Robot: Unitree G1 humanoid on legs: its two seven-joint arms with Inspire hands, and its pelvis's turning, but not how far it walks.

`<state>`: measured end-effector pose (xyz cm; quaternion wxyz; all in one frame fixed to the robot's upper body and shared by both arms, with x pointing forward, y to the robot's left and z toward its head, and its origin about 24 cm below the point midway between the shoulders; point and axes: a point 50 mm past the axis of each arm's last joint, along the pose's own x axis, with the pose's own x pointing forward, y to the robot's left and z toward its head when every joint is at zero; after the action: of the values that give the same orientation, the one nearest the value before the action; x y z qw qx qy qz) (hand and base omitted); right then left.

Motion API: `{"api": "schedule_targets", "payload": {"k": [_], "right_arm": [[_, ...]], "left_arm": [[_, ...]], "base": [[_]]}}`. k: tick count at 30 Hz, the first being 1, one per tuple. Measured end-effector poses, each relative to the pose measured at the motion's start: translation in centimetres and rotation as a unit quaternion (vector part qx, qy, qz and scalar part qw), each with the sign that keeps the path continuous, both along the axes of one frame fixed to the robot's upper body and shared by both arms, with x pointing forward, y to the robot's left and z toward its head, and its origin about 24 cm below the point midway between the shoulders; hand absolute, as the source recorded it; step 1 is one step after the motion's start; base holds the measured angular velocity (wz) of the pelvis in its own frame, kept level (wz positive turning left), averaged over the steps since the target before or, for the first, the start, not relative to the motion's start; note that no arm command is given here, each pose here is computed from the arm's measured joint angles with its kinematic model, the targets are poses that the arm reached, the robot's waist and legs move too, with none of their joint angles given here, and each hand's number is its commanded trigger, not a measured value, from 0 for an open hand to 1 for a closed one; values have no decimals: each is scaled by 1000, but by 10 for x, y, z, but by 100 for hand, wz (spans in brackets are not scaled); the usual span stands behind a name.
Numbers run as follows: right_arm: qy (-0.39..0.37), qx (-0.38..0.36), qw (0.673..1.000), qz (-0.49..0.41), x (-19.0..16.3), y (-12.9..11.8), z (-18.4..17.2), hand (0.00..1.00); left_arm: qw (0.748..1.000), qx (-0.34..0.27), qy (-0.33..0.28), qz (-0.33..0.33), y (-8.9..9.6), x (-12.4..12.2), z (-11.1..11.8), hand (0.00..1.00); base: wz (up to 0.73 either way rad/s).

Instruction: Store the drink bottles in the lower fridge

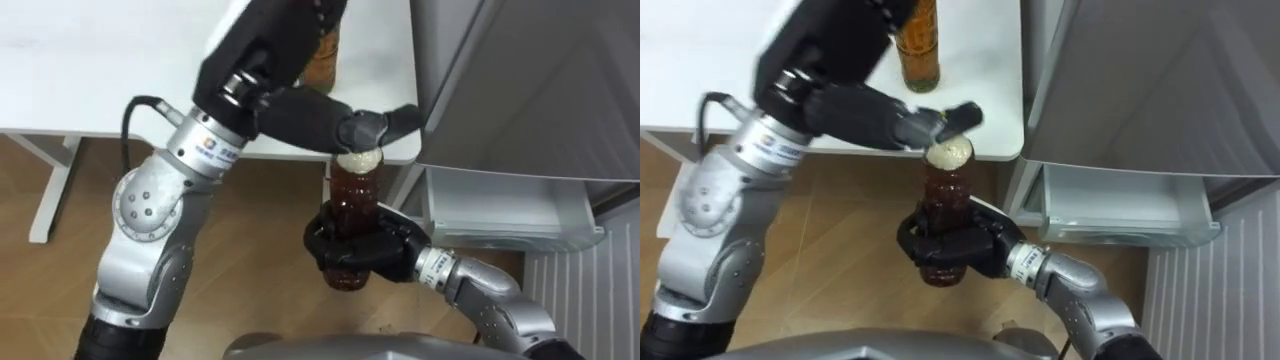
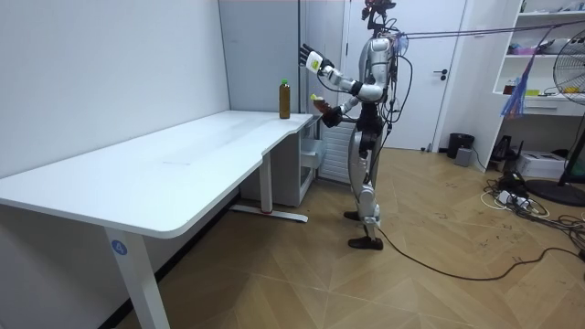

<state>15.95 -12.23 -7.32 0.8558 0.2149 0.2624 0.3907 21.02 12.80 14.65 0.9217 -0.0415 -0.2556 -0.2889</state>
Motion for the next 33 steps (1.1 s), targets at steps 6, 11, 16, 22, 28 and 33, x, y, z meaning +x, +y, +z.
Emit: {"api": "schedule_targets", "payload": {"k": [6, 11, 16, 22, 28, 33], "right_arm": [[2, -20, 1000, -17, -3, -10, -3, 100], [2, -26, 999, -47, -3, -18, -3, 100], [8, -31, 997, -72, -8, -25, -6, 100], [4, -38, 995, -94, -5, -34, -5, 100], [14, -50, 993, -109, -12, -41, -8, 100], [17, -69, 991, -112, -16, -44, -10, 100]], "left_arm": [[998, -22, -15, 53, 15, 1, 9, 0], [986, -61, -57, 145, 48, -1, 25, 0], [964, -86, -85, 236, 76, -6, 34, 0], [930, -99, -93, 341, 100, -15, 32, 0], [892, -134, -30, 432, 118, -16, 7, 0], [845, -143, 35, 514, 144, -18, -23, 0]], "base": [[-2], [-3], [3], [2], [5], [5]]}}
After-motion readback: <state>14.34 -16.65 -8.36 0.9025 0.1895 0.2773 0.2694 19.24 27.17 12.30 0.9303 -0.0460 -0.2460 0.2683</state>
